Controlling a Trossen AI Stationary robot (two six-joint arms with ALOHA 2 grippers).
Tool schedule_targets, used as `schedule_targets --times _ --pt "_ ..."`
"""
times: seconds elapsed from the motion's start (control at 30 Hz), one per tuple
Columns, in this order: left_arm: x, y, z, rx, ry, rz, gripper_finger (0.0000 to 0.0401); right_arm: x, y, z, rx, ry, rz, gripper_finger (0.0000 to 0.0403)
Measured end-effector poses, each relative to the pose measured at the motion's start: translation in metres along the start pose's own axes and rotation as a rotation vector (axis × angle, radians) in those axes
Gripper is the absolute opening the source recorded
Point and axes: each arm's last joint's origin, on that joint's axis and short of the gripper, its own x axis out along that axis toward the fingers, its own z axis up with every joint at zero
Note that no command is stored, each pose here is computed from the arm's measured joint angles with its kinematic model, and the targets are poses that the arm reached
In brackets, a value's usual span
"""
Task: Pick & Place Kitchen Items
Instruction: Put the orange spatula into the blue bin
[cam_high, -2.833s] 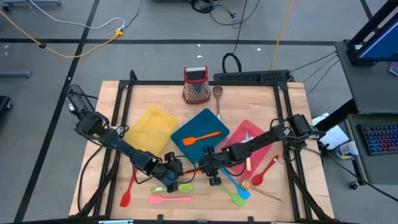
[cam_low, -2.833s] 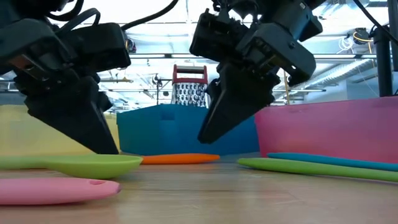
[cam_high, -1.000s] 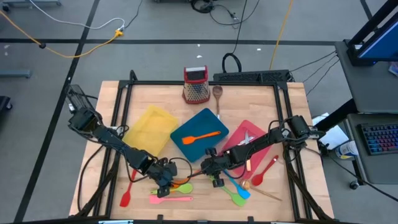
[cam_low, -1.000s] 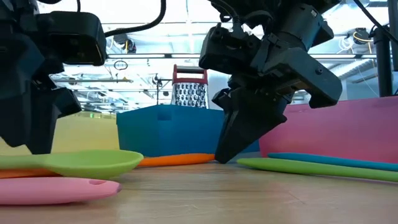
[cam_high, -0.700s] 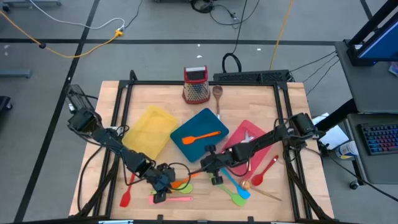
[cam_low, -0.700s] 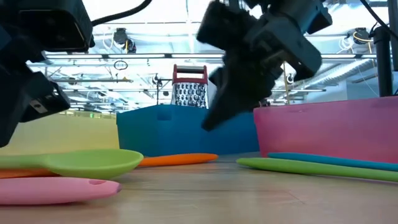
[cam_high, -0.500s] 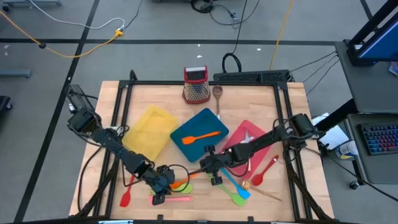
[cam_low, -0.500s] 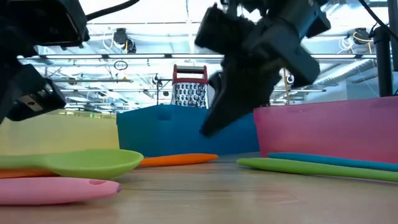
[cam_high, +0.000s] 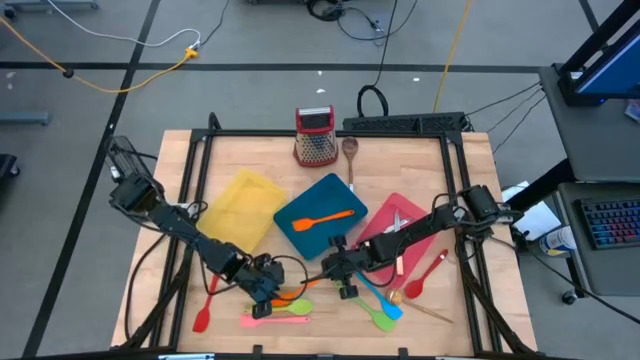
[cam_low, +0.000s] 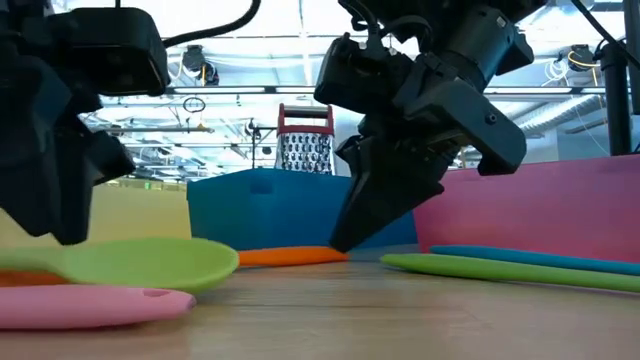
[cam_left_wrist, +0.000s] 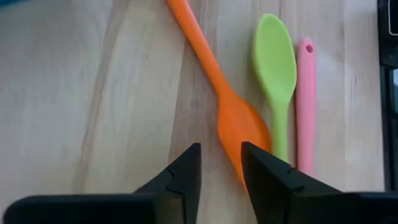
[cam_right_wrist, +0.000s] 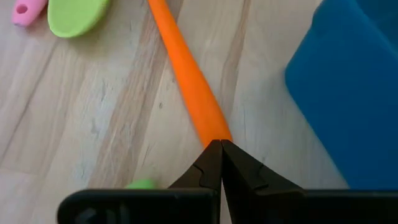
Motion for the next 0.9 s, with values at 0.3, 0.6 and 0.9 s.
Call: schedule_targets --times 0.3,0.6,0.9 --pt "0.000 0.008 0.007 -0.077 0.035 -0.036 0.0174 0.002 0.000 -0.006 0.006 0.005 -0.002 0.0000" --pt "0.000 0.007 0.007 -0.170 0.078 -0.082 0.0165 0.002 0.000 -0.006 0.000 -0.006 0.000 0.0000" --pt "0.009 0.013 0.005 -0.248 0.116 -0.060 0.0176 0.002 0.000 -0.006 0.000 -0.008 0.001 0.0000"
